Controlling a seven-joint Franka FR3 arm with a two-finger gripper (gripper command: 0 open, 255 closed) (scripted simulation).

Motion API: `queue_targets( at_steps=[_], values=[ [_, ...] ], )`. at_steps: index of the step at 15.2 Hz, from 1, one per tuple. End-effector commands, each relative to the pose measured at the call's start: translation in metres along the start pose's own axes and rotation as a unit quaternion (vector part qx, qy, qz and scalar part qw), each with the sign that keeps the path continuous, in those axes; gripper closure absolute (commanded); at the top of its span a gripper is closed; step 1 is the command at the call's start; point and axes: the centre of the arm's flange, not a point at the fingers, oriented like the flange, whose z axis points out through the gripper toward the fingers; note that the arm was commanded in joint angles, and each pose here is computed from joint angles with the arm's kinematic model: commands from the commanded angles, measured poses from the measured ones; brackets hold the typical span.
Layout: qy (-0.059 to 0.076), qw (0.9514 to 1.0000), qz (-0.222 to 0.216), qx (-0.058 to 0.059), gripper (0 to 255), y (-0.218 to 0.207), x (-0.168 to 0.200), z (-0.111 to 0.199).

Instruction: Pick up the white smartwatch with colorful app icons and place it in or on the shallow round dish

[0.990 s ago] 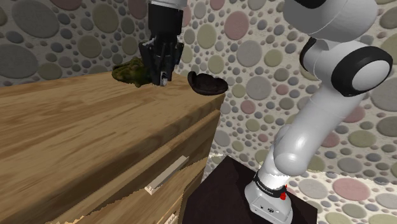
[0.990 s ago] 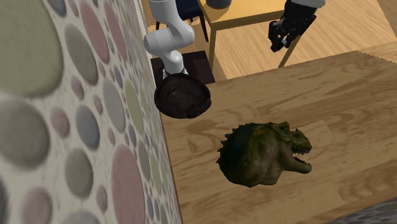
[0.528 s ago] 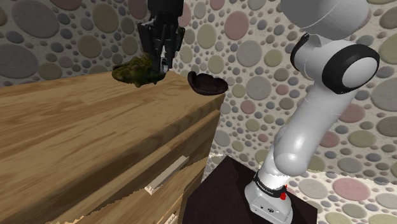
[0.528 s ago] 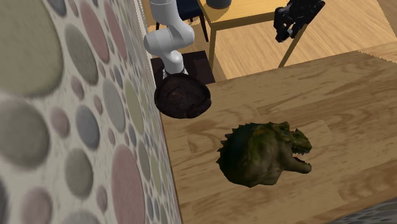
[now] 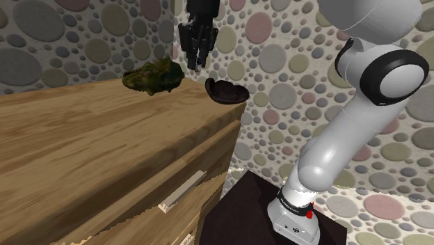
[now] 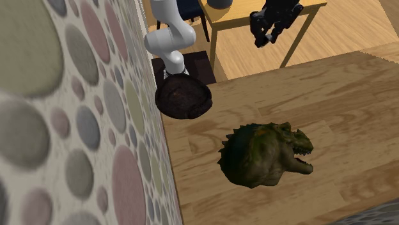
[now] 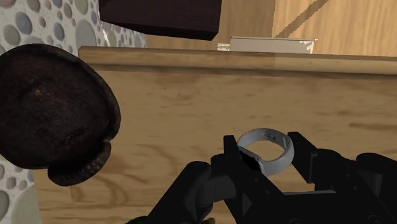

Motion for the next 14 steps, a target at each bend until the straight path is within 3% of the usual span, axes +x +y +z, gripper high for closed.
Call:
queue_targets(
  at_steps=[1,14],
  values=[
    [0.0,1.0,-0.001,0.001,255,0.026,-0.003,0.0],
    [0.0,1.0,-0.001,0.001,255,0.198,-0.004,-0.003]
  ],
)
